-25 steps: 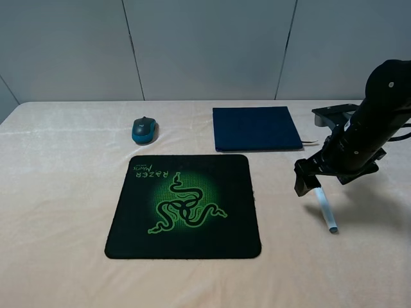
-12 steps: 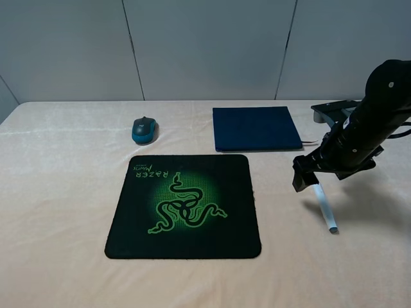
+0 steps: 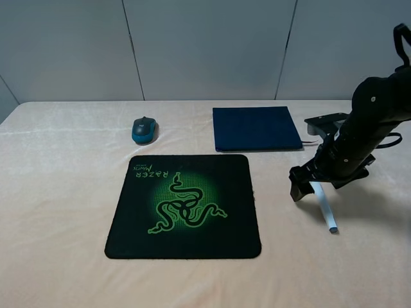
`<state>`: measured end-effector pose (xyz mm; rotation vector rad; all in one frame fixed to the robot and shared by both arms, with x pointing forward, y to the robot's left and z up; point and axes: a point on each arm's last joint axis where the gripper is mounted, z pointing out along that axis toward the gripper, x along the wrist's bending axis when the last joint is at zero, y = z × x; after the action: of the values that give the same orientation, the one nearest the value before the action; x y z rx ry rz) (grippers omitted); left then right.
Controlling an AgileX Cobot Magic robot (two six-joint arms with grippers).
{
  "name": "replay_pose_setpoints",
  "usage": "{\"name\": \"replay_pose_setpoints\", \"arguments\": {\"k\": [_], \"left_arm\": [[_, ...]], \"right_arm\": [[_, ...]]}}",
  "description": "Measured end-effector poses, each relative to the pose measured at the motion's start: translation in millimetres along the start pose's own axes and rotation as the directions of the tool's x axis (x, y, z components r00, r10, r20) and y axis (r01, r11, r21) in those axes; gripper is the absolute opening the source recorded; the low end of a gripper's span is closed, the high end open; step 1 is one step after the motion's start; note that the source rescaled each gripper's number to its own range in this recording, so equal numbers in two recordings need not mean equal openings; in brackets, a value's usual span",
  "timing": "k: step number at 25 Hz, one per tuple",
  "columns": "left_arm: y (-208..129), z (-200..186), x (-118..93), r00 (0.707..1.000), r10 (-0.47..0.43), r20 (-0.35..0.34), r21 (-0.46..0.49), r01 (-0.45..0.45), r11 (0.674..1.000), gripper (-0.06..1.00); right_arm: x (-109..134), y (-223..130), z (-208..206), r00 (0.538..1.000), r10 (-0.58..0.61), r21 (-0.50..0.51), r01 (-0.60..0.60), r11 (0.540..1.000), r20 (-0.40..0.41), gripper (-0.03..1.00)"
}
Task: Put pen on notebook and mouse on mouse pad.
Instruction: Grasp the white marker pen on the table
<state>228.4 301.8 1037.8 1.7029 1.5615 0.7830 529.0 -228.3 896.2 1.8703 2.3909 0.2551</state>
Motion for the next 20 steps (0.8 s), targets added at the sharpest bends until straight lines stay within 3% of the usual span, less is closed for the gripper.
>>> {"name": "replay_pose_setpoints", "arguments": {"k": [8,20], "left_arm": [[0.0,0.0,0.0,1.0,0.0,0.0,0.0,0.0,1.0,0.92],[0.0,0.0,0.0,1.0,0.0,0.0,0.0,0.0,1.0,0.92]], "right_arm": [[-0.2,0.0,4.0,1.0,0.001,0.006,-0.001,1.0,0.0,1.0],[-0.1,-0.1,4.0,1.0,0.004,0.008,-0.004,1.0,0.0,0.41]]}}
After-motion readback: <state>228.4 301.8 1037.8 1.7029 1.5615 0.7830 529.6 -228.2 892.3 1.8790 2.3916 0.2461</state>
